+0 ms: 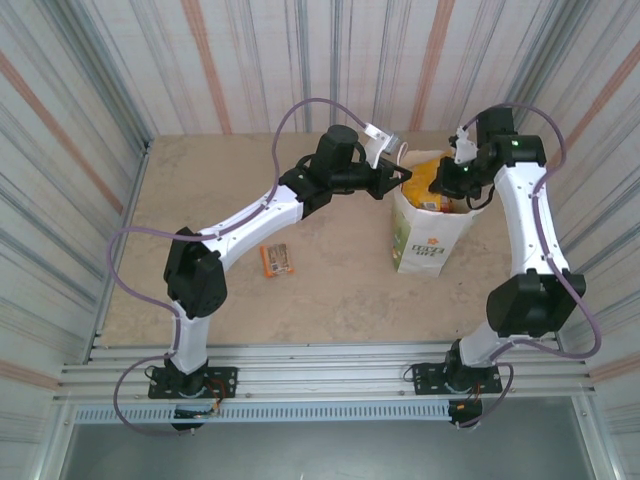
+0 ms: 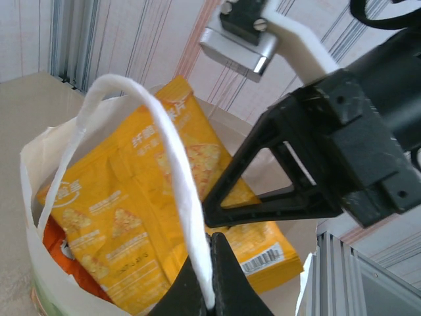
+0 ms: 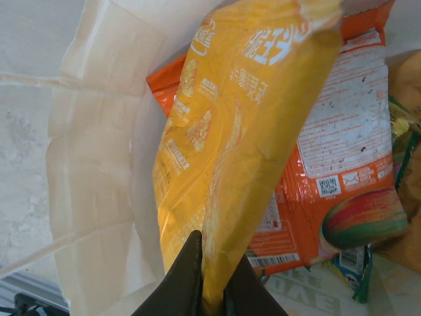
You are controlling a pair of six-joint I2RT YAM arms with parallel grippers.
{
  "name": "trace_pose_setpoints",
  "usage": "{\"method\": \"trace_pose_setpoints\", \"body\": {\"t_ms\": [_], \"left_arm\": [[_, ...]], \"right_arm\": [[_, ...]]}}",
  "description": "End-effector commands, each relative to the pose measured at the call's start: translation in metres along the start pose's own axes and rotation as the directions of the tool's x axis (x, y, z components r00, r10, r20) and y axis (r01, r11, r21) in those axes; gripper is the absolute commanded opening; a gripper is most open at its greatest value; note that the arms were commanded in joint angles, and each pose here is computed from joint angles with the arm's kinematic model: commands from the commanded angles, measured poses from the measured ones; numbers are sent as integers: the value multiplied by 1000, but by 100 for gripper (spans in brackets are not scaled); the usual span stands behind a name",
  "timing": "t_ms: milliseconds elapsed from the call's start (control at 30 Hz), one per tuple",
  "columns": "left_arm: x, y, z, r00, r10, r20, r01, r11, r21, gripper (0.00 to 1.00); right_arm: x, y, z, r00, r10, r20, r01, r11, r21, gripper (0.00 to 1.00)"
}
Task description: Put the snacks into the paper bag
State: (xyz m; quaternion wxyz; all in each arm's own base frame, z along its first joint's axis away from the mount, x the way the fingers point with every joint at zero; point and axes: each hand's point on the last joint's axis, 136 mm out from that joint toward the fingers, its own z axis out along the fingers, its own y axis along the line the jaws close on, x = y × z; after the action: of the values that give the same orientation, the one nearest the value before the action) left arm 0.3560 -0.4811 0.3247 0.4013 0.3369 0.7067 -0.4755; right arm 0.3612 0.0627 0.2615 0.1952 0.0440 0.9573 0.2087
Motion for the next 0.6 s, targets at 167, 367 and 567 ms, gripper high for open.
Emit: {"method": "trace_pose_setpoints", "body": {"t_ms": [167,367,567], "left_arm": [[-15,-20,-3,998,18,53,-21,999,49,5],[-16,-18,-7,998,31,52,-32,999,17,9],[-18,-15,-16,997,48,52,-47,998,-32,23]], "right_arm": [[5,-3,28,994,-30,-109,31,1000,7,5],[-2,-37,22,997,7,-83,9,984,180,30],[-13,-60,-10,1000,5,13,-9,941,338,45]]}}
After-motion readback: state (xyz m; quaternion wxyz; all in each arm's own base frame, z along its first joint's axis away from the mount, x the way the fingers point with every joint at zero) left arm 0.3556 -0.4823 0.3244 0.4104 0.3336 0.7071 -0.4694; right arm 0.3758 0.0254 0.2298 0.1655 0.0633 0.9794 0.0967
